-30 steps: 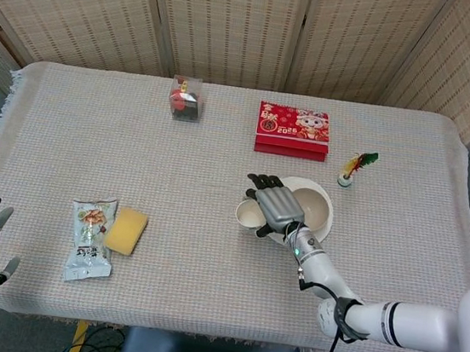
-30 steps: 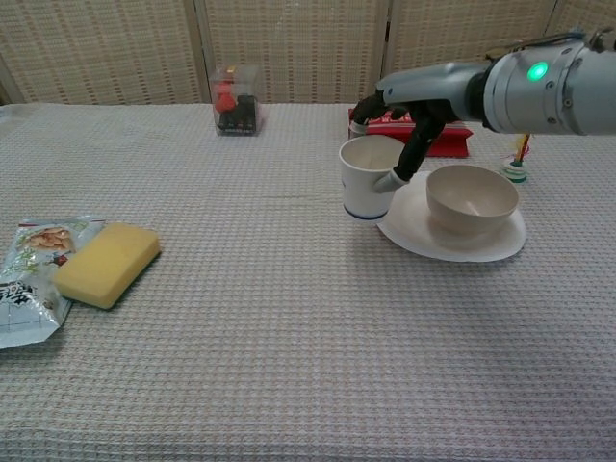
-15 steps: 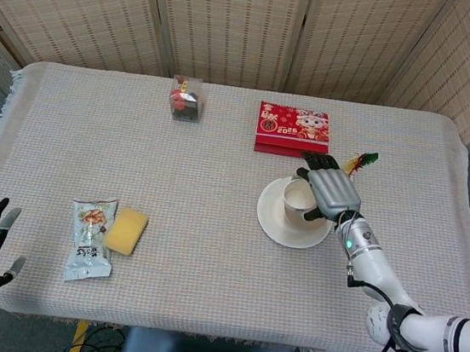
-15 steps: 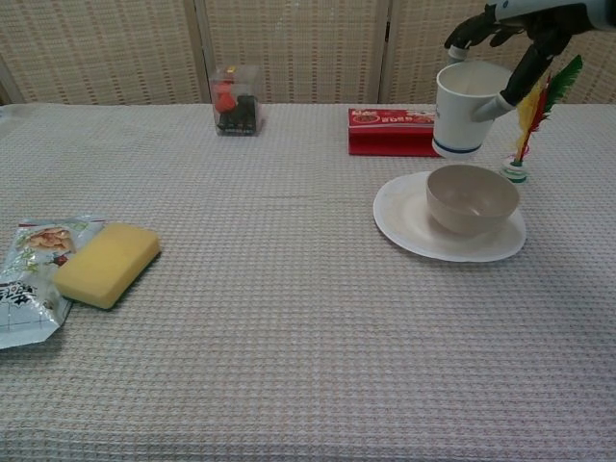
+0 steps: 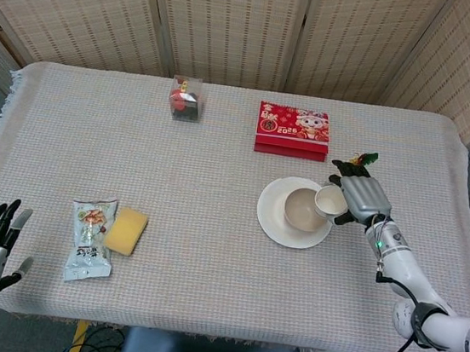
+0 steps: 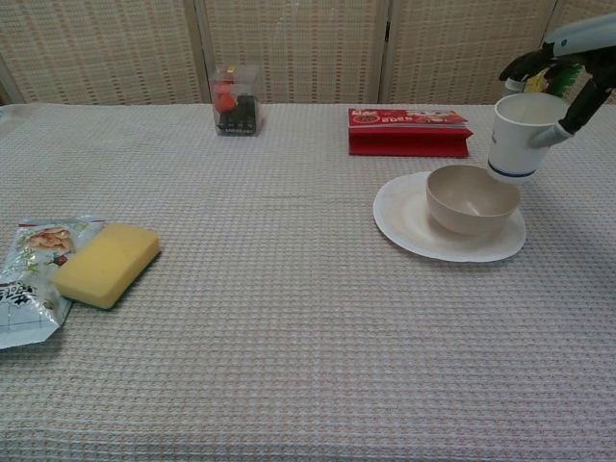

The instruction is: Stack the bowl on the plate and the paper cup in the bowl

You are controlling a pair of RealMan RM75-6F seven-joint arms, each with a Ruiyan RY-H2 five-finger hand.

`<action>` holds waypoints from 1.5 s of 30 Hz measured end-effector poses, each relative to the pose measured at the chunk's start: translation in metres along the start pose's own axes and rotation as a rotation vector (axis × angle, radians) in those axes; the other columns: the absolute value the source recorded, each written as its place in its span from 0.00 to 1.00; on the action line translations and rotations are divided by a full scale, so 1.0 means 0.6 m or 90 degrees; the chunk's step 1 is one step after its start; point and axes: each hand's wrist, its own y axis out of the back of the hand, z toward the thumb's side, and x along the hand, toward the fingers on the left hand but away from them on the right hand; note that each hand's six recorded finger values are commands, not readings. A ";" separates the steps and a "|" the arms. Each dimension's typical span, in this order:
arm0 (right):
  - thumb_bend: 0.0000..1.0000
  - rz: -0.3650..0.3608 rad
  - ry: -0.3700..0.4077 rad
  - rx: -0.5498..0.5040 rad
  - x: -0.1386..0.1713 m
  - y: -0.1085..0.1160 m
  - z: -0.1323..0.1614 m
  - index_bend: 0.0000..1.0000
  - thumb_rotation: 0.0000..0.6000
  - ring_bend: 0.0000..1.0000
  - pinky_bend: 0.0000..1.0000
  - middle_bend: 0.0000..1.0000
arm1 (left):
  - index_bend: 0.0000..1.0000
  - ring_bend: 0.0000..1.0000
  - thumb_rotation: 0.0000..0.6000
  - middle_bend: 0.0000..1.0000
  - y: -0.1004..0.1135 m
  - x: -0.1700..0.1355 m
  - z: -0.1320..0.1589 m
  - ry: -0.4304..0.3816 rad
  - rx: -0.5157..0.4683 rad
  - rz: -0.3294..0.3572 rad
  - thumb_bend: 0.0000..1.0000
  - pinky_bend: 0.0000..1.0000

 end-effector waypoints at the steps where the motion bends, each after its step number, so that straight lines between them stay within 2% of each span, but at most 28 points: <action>1: 0.26 0.002 0.002 -0.004 -0.003 -0.004 0.000 0.38 1.00 0.00 0.00 0.03 | 0.00 0.00 1.00 0.00 0.001 0.000 -0.001 0.001 0.000 0.001 0.31 0.26; 13: 0.26 0.027 0.023 -0.015 -0.029 -0.046 0.014 0.38 1.00 0.00 0.00 0.03 | 0.00 0.00 1.00 0.00 0.007 -0.004 -0.005 0.003 -0.004 0.007 0.31 0.26; 39: 0.26 0.030 0.022 -0.014 -0.076 -0.086 0.024 0.38 1.00 0.00 0.00 0.03 | 0.00 0.00 1.00 0.00 0.008 -0.005 -0.008 0.004 -0.007 0.005 0.31 0.26; 42: 0.24 0.037 0.019 -0.009 -0.078 -0.091 0.021 0.31 1.00 0.00 0.00 0.02 | 0.00 0.00 1.00 0.00 0.009 -0.005 -0.009 0.005 -0.008 0.007 0.31 0.26; 45: 0.20 0.048 0.017 -0.011 -0.078 -0.094 0.020 0.16 1.00 0.00 0.00 0.00 | 0.00 0.00 1.00 0.00 0.010 -0.005 -0.009 0.006 -0.008 0.008 0.31 0.26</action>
